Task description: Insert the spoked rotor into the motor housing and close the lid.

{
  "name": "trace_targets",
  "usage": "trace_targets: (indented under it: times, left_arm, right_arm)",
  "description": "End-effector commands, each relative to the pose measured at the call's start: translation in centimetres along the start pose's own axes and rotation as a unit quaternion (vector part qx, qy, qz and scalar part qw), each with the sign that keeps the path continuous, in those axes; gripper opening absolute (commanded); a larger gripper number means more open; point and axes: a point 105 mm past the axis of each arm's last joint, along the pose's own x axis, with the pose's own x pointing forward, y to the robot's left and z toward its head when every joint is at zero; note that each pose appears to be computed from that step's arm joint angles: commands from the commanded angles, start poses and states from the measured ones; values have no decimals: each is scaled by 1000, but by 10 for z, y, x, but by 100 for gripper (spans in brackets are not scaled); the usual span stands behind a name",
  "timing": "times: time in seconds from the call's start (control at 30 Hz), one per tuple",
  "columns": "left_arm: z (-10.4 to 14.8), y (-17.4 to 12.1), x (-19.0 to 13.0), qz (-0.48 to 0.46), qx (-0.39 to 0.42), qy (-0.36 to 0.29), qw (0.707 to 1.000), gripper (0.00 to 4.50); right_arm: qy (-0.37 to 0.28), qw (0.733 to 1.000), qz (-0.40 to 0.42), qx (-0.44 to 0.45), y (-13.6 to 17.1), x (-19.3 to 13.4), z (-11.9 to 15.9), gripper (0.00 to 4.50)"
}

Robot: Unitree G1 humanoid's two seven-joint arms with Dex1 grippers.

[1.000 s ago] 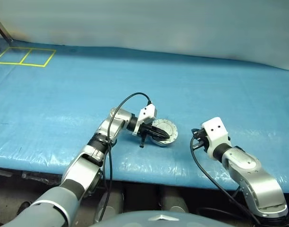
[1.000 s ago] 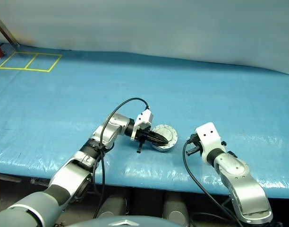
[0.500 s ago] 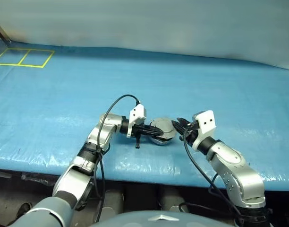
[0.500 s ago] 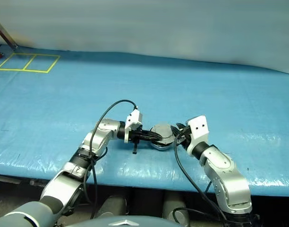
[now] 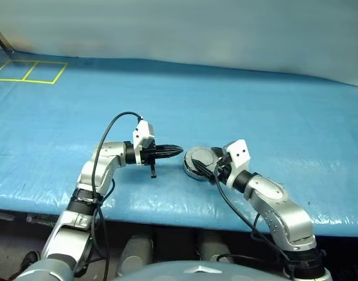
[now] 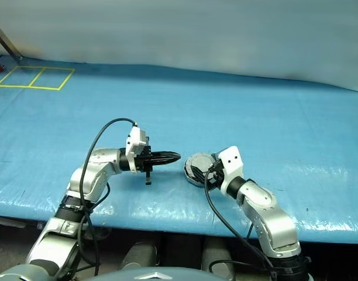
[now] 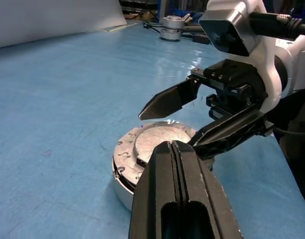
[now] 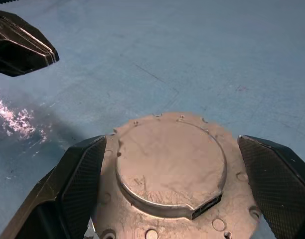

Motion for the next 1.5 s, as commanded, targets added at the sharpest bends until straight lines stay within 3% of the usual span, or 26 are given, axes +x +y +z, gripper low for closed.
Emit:
trace_targets:
  times: [0.03, 0.3, 0.4, 0.5, 0.83, 1.5]
  left_arm:
    - [6, 2, -6, 24, 11, -11, 1000, 0]
    - [-8, 12, -18, 90, -19, -19, 996, 0]
    - [-14, 12, -19, 99, -24, -14, 995, 0]
    - [-18, 13, -19, 106, -29, -12, 994, 0]
    - [-26, 15, -17, 127, -40, -12, 991, 0]
    - [-34, 17, -17, 141, -53, -8, 989, 0]
  right_arm:
    - [-10, 1000, 1, -23, 1, 2, 6, 447]
    - [17, 998, 0, -55, 2, 4, -6, 447]
    - [12, 998, -1, -57, 1, 3, -3, 393]
    - [4, 998, 3, -57, 3, 3, 2, 304]
    - [-34, 999, -9, 0, 10, 6, 20, 303]
    - [53, 998, -18, -30, 23, 17, -7, 303]
